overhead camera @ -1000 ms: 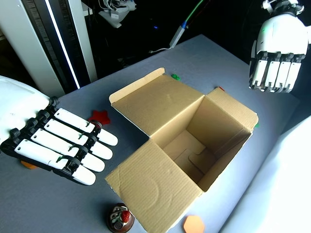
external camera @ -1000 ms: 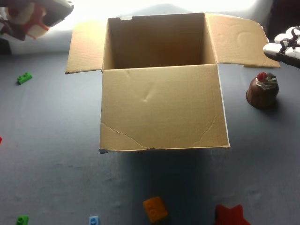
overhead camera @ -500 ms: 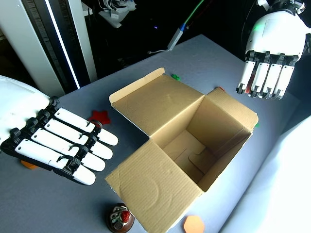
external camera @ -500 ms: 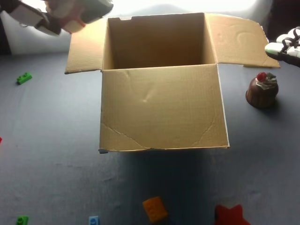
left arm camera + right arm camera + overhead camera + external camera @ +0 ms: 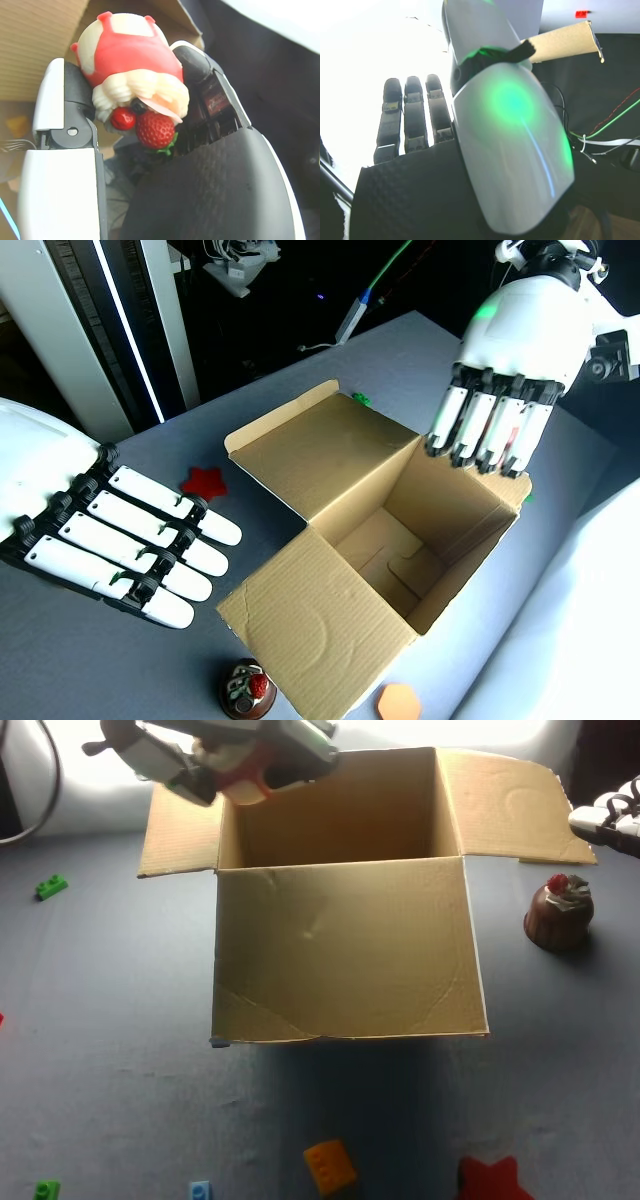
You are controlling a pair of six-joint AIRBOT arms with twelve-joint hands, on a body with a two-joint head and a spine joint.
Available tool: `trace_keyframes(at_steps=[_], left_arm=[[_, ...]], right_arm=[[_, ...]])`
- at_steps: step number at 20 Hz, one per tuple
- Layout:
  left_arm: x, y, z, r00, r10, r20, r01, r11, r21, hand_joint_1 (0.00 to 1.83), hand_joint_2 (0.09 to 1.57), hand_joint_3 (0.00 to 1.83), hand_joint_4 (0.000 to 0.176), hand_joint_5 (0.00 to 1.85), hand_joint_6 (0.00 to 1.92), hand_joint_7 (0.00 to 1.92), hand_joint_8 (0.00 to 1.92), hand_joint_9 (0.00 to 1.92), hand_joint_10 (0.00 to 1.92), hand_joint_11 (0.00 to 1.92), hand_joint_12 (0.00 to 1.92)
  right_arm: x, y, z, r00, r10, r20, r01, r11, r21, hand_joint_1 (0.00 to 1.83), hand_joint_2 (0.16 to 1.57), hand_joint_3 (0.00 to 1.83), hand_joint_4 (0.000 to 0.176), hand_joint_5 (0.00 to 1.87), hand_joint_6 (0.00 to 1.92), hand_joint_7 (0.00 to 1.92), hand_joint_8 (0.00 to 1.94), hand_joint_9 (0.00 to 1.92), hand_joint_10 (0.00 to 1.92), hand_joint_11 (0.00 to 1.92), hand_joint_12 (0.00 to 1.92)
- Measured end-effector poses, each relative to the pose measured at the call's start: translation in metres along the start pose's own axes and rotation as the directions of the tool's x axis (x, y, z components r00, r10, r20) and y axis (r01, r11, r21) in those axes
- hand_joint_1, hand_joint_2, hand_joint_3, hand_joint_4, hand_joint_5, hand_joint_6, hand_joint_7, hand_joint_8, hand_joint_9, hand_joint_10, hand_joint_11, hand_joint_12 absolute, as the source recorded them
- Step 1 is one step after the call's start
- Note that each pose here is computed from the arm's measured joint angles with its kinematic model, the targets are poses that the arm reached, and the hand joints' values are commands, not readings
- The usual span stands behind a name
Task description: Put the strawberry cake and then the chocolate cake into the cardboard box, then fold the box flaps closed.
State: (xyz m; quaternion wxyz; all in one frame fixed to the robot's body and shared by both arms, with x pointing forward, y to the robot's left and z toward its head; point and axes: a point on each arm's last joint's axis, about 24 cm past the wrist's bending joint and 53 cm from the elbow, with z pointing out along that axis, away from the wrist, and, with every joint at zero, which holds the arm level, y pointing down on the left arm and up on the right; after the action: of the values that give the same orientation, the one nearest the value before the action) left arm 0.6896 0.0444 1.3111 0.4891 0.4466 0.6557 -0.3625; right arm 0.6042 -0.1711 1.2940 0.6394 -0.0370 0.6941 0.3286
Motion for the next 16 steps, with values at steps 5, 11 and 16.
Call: trace_keyframes(at_steps=[5, 11, 16], left_arm=[[0.008, -0.008, 0.024, 0.9991, 0.006, -0.041, -0.005, 0.9995, 0.030, 1.08, 1.39, 0.00, 0.010, 0.50, 1.71, 0.49, 1.72, 0.45, 1.60, 0.44, 1.80], [0.031, -0.008, 0.046, 0.9947, -0.005, -0.103, 0.010, 0.9990, 0.044, 0.65, 1.23, 0.00, 0.000, 0.29, 0.72, 0.44, 0.66, 0.41, 1.02, 0.29, 1.54], [0.030, 0.005, 0.053, 0.9947, 0.013, -0.102, -0.012, 0.9999, 0.004, 0.24, 1.06, 0.00, 0.022, 0.21, 0.01, 0.29, 0.00, 0.35, 0.04, 0.00, 1.22]], right_arm=[[0.001, 0.000, 0.000, 1.000, 0.000, -0.003, 0.000, 1.000, 0.001, 1.13, 1.10, 0.01, 0.016, 0.00, 0.00, 0.04, 0.00, 0.08, 0.00, 0.00, 0.25], [0.001, 0.000, 0.000, 1.000, -0.002, -0.003, 0.002, 1.000, 0.001, 1.14, 1.10, 0.00, 0.018, 0.00, 0.00, 0.04, 0.00, 0.09, 0.00, 0.00, 0.42], [0.000, -0.003, 0.000, 1.000, 0.030, -0.001, -0.030, 0.999, 0.011, 1.13, 1.11, 0.01, 0.016, 0.00, 0.00, 0.02, 0.00, 0.08, 0.00, 0.00, 0.41]])
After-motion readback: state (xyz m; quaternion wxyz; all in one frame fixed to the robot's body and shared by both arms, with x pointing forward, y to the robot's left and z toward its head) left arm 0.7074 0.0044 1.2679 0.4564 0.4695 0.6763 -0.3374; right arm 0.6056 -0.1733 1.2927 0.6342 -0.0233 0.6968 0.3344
